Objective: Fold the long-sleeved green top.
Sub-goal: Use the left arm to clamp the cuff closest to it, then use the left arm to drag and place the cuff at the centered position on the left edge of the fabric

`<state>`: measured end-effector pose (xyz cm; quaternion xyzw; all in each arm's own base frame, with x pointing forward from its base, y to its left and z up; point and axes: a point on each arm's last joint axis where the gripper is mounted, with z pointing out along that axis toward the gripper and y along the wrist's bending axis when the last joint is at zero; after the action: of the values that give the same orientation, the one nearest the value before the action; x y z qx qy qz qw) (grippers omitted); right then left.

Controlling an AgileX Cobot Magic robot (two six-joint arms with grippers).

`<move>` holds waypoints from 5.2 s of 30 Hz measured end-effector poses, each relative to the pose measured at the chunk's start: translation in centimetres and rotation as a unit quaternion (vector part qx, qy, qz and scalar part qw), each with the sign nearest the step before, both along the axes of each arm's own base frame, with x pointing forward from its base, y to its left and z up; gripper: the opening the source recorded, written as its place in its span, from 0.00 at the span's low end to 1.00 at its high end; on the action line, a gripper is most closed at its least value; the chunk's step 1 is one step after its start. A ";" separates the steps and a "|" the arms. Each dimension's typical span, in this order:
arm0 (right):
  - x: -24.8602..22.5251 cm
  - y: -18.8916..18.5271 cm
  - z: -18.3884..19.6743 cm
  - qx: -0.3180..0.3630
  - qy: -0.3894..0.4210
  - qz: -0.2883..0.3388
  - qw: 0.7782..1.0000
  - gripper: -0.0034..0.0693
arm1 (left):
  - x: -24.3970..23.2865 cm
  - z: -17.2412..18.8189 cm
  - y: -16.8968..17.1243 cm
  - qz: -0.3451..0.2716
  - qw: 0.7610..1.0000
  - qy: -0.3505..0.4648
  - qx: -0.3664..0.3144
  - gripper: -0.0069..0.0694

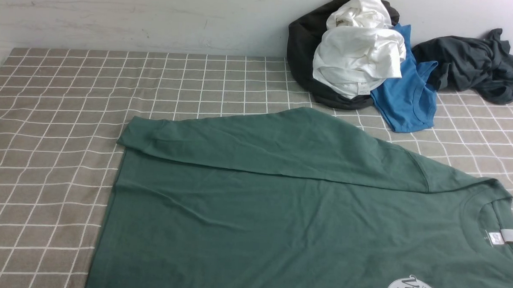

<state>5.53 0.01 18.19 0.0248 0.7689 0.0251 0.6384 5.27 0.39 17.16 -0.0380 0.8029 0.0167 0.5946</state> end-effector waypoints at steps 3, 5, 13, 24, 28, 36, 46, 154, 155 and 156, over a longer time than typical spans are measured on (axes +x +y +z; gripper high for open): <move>0.0 0.0 0.0 0.000 0.000 0.000 1.000 0.03 | 0.0 0.0 0.0 0.000 1.000 0.000 0.000 0.08; 0.0 0.0 0.0 0.000 0.000 0.000 1.000 0.03 | 0.0 0.0 0.0 0.000 1.000 0.000 0.000 0.08; 0.0 0.1 0.0 0.017 0.002 0.001 1.000 0.03 | 0.0 0.0 0.0 0.000 1.000 0.000 0.000 0.08; 0.0 0.4 0.0 0.094 0.006 0.007 0.996 0.03 | 0.3 0.9 -0.5 0.019 0.979 -0.061 -0.195 0.08; -0.1 1.0 0.1 0.209 0.010 0.015 0.978 0.03 | 0.4 1.7 -1.0 0.040 0.893 -0.095 -0.439 0.08; -0.1 2.1 1.0 0.512 0.015 0.032 0.858 0.03 | 0.4 2.2 -1.2 0.045 0.819 -0.107 -0.562 0.08; -0.1 1.9 1.2 0.448 -0.008 0.039 0.893 0.03 | -0.7 7.0 -2.0 -0.048 0.917 -0.137 -0.371 0.08; 10.5 7.5 12.7 -0.111 0.337 0.347 0.868 0.03 | 29.6 2.9 -10.5 -0.200 0.815 0.526 0.136 0.11; 10.5 7.4 12.6 -0.116 0.339 0.346 0.867 0.03 | 29.8 2.7 -10.5 -0.200 0.815 0.527 0.137 0.13; 10.5 7.4 12.6 -0.117 0.339 0.346 0.867 0.03 | 29.9 2.6 -10.5 -0.200 0.814 0.528 0.137 0.13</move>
<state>16.03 7.41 30.84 -0.3102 0.8946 0.1444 0.2875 35.14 -10.14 19.76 0.2193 0.9729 0.0247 0.0687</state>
